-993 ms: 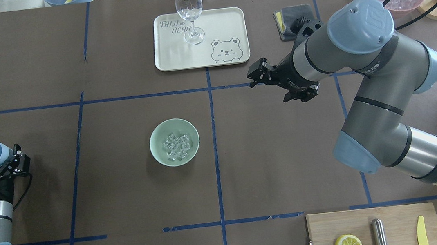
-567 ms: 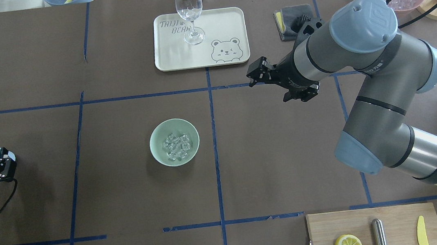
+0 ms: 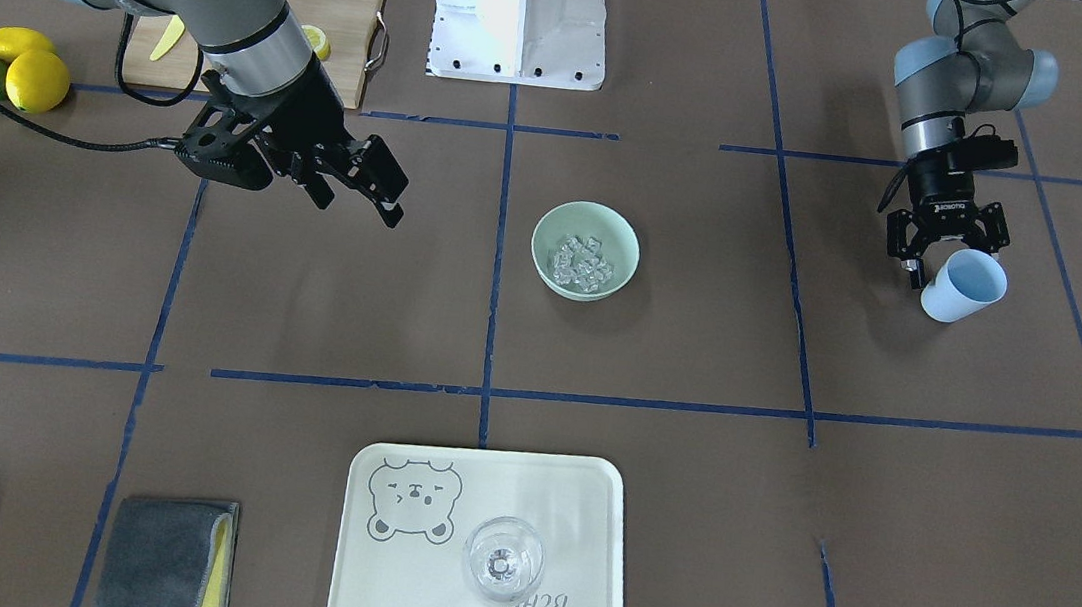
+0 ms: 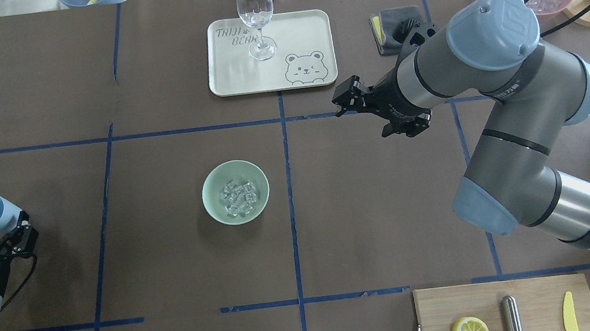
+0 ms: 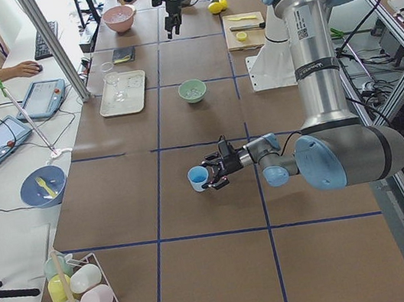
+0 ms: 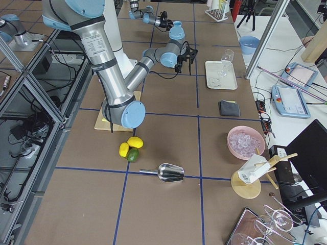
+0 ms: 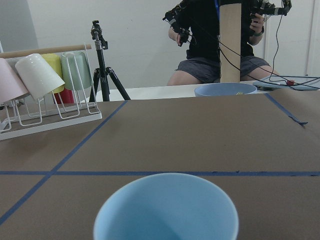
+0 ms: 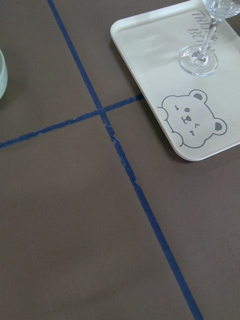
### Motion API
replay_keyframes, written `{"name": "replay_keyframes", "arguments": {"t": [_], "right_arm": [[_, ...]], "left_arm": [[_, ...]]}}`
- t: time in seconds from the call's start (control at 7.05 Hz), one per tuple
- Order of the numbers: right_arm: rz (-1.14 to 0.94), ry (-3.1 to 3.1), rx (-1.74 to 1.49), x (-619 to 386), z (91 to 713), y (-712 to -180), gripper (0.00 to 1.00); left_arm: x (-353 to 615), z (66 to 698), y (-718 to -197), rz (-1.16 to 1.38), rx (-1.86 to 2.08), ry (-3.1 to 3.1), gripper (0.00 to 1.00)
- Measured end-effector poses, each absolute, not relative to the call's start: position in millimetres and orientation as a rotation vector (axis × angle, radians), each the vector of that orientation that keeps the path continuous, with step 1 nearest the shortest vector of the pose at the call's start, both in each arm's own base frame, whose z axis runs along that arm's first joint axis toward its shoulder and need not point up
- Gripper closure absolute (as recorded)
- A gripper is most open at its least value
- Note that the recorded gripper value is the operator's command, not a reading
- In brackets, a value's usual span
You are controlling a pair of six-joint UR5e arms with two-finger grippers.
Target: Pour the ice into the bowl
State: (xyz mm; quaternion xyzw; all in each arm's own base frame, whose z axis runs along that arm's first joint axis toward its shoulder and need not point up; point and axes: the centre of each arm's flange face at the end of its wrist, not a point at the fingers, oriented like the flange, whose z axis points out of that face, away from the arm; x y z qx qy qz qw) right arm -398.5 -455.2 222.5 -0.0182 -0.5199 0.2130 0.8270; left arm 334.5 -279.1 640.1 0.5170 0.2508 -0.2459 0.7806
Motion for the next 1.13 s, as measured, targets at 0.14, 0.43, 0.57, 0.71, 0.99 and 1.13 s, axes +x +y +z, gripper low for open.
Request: {"name": "replay_keyframes", "arguments": {"t": [0.14,0.43,0.57,0.71,0.99,1.13], "right_arm": [[0.452,-1.104,-0.039,-398,223,-455,0.0],[0.452,-1.106,-0.038,-398,222,-455,0.0],[0.451,-1.108,-0.038,-397,221,-454,0.0],[0.451,-1.109,-0.037,-397,220,-454,0.0],[0.45,-1.111,-0.037,-396,220,-454,0.0],[0.449,-1.112,-0.037,-396,220,-453,0.0]], "left_arm": [[341,634,-271,-0.513,1.105,0.563,0.0],[344,633,-253,-0.461,1.071,0.591,0.0],[337,639,-244,-0.436,1.05,0.606,0.0],[329,644,-233,-0.42,1.029,0.64,0.0],[319,648,-216,-0.397,0.998,0.709,0.0],[308,651,-208,-0.386,0.982,0.745,0.0]]}}
